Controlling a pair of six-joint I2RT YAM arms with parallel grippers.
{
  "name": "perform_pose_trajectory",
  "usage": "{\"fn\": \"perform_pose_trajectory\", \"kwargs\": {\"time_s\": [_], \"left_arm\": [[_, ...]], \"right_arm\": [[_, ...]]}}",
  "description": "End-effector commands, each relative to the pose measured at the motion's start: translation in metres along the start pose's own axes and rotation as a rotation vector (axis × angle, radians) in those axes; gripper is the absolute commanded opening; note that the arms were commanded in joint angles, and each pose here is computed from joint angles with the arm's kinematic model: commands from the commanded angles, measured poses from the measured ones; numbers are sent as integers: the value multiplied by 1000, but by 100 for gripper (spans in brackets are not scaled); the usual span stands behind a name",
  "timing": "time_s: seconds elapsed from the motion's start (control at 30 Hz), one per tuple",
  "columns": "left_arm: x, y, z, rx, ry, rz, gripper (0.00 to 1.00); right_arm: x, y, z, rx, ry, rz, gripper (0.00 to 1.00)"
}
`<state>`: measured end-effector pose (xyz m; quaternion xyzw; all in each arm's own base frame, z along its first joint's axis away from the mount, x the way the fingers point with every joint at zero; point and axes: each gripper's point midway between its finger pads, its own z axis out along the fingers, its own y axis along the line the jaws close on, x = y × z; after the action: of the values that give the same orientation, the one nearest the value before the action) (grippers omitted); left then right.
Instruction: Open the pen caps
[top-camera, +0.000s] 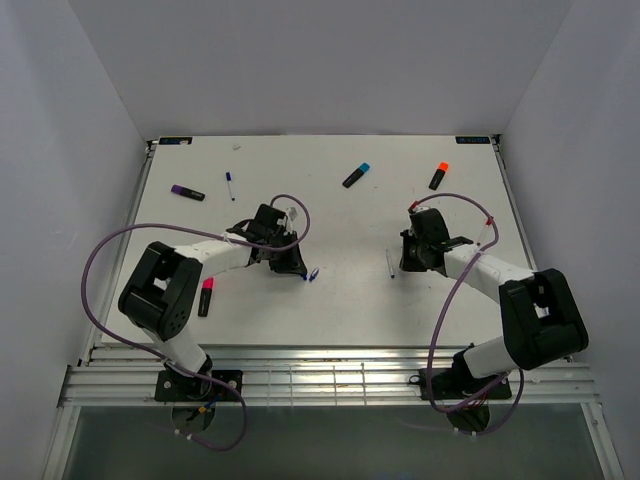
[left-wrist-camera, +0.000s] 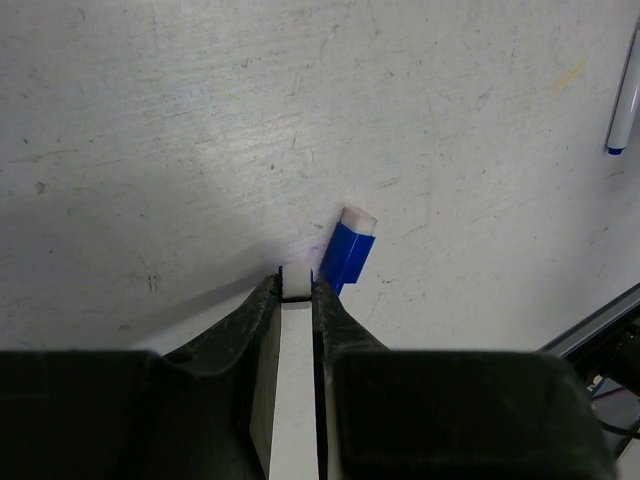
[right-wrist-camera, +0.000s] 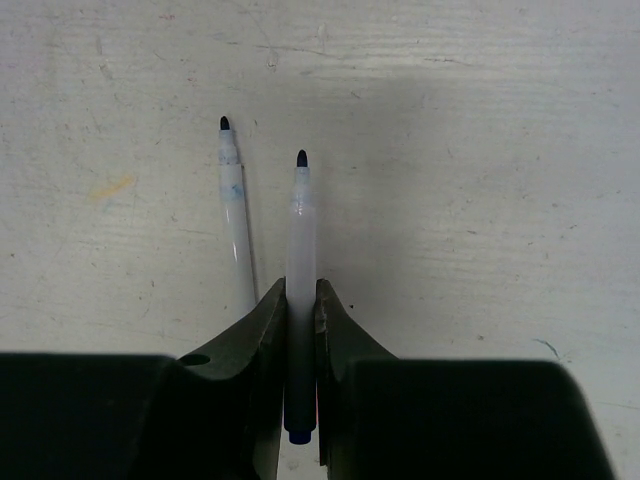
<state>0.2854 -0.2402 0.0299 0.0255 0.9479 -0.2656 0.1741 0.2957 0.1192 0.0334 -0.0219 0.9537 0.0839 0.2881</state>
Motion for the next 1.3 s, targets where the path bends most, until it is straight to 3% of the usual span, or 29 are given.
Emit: {"fn": "perform_pose_trajectory", "kwargs": {"time_s": [0.0, 0.6, 1.03, 1.27], "left_arm": [[-11, -6, 1, 5, -22, 18, 25], [-4, 3, 1, -29, -10, -1, 52], [-16, -15, -21, 24, -81, 7, 58], [-24, -35, -39, 99, -122, 17, 62]], "right_arm": [[0, 8, 10, -50, -1, -12, 9], [6, 7, 19, -52, 25, -26, 31], [-17, 15, 6, -73, -30, -34, 35], [-44, 18, -21, -70, -104, -34, 49]]}}
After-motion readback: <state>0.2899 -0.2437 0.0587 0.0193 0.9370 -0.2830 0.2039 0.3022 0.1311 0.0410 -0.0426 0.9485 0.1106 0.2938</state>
